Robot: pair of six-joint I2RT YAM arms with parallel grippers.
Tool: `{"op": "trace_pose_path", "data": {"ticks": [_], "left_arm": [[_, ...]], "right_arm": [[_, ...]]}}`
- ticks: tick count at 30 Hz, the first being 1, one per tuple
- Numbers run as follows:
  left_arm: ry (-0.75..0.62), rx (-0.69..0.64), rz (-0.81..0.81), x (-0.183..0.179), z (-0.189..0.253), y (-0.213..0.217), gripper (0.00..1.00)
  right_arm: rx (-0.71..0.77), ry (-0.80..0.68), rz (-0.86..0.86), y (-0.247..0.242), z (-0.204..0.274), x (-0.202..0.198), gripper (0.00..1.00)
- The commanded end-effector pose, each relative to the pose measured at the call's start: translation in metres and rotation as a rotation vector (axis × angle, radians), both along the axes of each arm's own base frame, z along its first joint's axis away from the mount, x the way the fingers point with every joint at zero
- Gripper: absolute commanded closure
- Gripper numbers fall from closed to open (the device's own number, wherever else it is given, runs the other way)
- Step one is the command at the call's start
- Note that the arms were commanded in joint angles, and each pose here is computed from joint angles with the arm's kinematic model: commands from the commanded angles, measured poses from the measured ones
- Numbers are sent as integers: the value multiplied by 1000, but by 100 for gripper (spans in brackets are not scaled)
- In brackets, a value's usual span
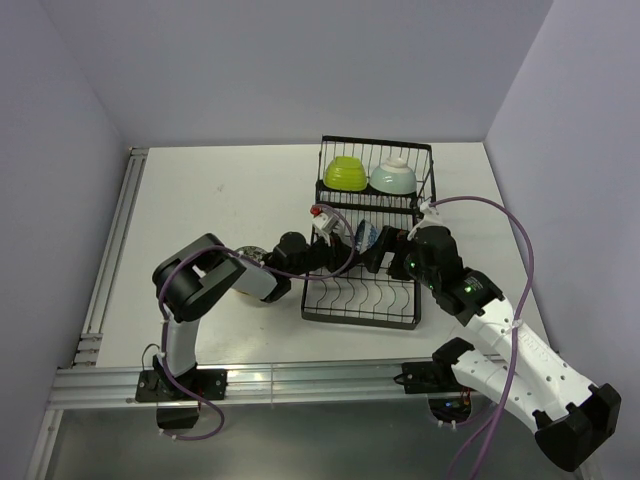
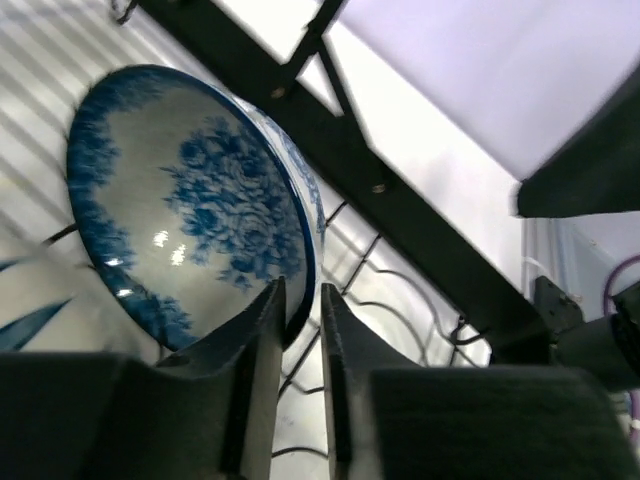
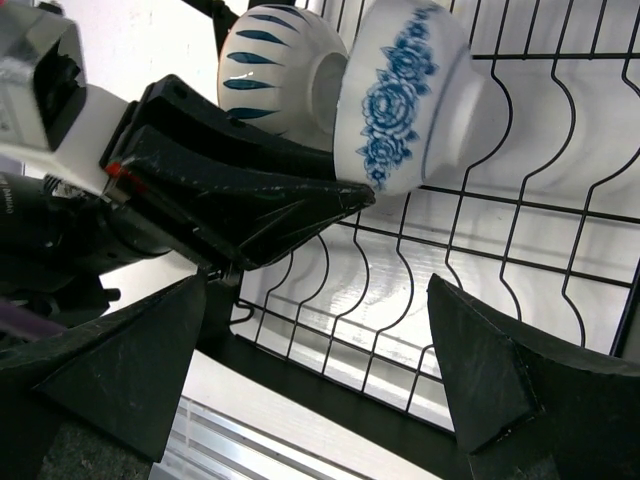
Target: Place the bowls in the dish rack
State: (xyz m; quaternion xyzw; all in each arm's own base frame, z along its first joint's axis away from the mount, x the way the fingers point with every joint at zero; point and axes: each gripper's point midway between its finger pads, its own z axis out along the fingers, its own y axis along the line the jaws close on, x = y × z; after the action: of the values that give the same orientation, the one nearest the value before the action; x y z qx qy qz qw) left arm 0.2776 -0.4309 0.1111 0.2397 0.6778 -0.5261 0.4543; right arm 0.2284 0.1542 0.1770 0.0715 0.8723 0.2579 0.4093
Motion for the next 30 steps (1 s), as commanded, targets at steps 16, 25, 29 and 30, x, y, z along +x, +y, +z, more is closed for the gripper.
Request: {"op": "trace_pose_path", "data": {"ticks": [16,25,29,30], "left_arm": [[30,-27,29,0,26,14,23],[71,-30,32,-13,27,27,8],[73,-42,26,-19,30,29,7],[67,-43,18,-22,31,29,7]], "right_arm": [[0,-37,-9,-4,5,3,1],[-17,-59,4,-3,9,7,1],[-22,-65,10,-3,10,7,1],[-22,-66,12,-3,10,7,1]]}}
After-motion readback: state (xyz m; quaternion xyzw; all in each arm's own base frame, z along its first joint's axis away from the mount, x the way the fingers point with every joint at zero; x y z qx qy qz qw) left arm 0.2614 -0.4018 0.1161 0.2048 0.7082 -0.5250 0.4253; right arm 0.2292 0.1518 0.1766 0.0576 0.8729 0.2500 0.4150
